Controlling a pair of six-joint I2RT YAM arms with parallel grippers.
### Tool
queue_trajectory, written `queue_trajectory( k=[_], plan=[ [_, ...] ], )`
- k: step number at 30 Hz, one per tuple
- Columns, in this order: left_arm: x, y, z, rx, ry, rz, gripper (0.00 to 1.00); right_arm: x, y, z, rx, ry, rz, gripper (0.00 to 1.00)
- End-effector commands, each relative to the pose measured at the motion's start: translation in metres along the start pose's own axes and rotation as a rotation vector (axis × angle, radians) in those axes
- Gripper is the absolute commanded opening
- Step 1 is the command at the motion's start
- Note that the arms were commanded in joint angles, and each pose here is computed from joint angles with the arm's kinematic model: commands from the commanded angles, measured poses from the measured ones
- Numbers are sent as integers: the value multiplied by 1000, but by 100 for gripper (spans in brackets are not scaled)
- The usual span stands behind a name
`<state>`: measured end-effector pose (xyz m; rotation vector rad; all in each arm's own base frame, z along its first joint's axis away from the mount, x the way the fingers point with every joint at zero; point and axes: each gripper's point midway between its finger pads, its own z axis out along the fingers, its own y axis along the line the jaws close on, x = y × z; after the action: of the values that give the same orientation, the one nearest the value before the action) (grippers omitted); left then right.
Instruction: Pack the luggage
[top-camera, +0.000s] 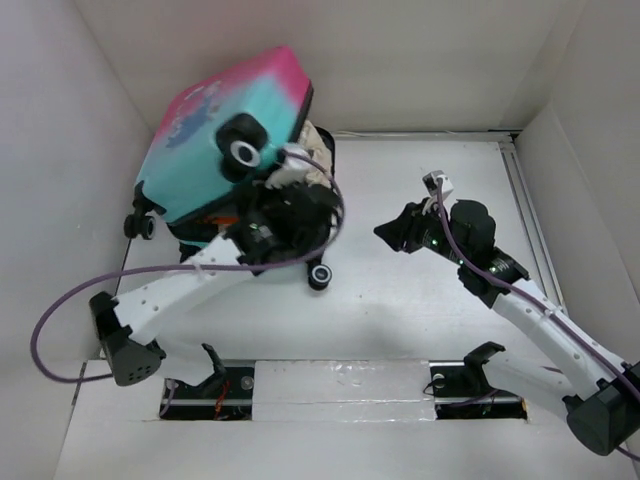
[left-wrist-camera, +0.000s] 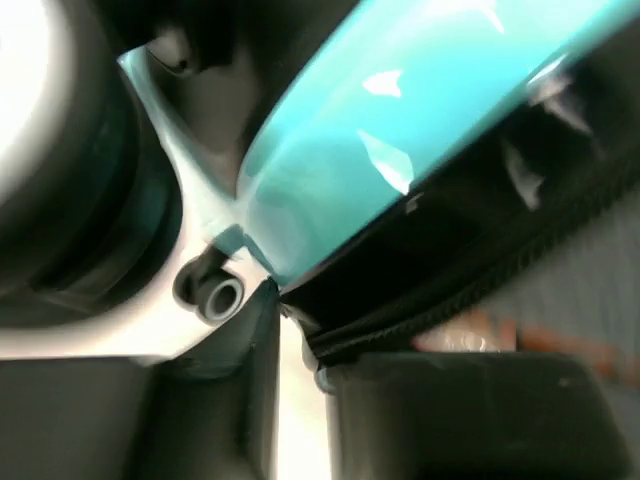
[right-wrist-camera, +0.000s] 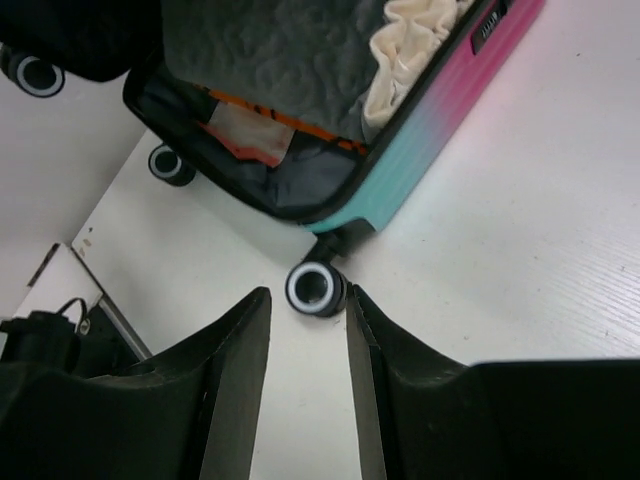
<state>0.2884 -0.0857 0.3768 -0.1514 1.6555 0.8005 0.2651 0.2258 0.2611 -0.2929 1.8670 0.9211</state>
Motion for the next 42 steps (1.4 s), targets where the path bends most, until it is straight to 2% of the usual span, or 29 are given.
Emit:
queue_trajectory(
  k=[1, 2, 3, 4, 7, 12, 13, 14, 15, 16, 17, 18, 19, 20, 21, 22, 23, 24, 26, 27, 28, 30, 31, 33, 35, 38, 40, 42],
  plan=[
    [-3, -41, -61, 240, -66, -88, 24, -41, 12, -9, 6, -133, -39, 42],
    [-4, -51, -72, 338, -17, -133, 42, -38, 9, -9, 17, -129, -27, 42],
    [7, -71, -79, 355, 54, -253, 84, -43, 7, -11, 39, -151, -28, 43],
    [15, -67, -82, 368, 68, -175, 91, -47, 7, -15, 46, -170, -18, 43],
    [16, -85, -118, 492, 34, -146, 94, -43, -4, -17, 101, -183, 12, 44],
    [-30, -98, -158, 657, -16, -208, 96, -46, -11, -22, 148, -212, 33, 44],
    [-38, -97, -163, 672, -22, -233, 96, -48, -14, -22, 164, -220, 34, 43],
    [-45, -93, -161, 666, -31, -264, 97, -48, -14, -22, 164, -220, 34, 36],
    [-60, -91, -154, 644, -29, -358, 97, -46, -19, -19, 182, -215, 37, 30],
    [-63, -92, -146, 647, -31, -359, 89, -43, -20, -17, 186, -206, 48, 24],
    [-69, -81, -113, 596, -12, -421, 86, -40, -21, -14, 184, -191, 49, 18],
    [-84, -81, -97, 595, -14, -546, 84, -39, -21, -8, 182, -175, 51, 7],
    [-85, -79, -77, 585, -12, -587, 82, -36, -22, -6, 177, -160, 53, 2],
    [-79, -91, -63, 640, 4, -599, 78, -33, -24, -3, 182, -151, 54, 0],
    [-78, -67, -12, 534, 13, -685, 76, -31, -25, -1, 186, -142, 56, 0],
    [-81, -62, 12, 510, 5, -744, 75, -30, -27, 3, 187, -140, 56, 0],
    [-82, -63, 28, 557, 18, -764, 75, -30, -27, 6, 187, -141, 66, 0],
    [-71, -36, 83, 442, 43, -837, 71, -33, -32, 8, 213, -149, 67, 0],
    [-55, -18, 129, 406, 99, -873, 67, -31, -39, 19, 234, -132, 71, 0],
    [-48, -18, 146, 457, 143, -896, 64, -38, -39, 23, 243, -142, 70, 0],
    [-18, 13, 193, 348, 188, -940, 56, -38, -41, 29, 247, -134, 80, 0],
    [16, 21, 224, 346, 266, -965, 46, -33, -53, 44, 291, -105, 86, 0],
    [49, 33, 252, 284, 325, -967, 39, -42, -51, 50, 283, -120, 84, 0],
    [81, 29, 267, 261, 392, -926, 34, -35, -63, 67, 317, -91, 89, 0],
    [122, 5, 282, 252, 491, -885, 34, -45, -72, 77, 345, -109, 90, 0],
    [172, -33, 288, 301, 625, -874, 28, -44, -88, 105, 372, -82, 98, 0],
    [190, -48, 290, 312, 657, -906, 24, -28, -107, 126, 408, -31, 108, 0],
    [211, -79, 269, 396, 728, -969, 19, -30, -111, 138, 409, -26, 96, 0]
  ],
)
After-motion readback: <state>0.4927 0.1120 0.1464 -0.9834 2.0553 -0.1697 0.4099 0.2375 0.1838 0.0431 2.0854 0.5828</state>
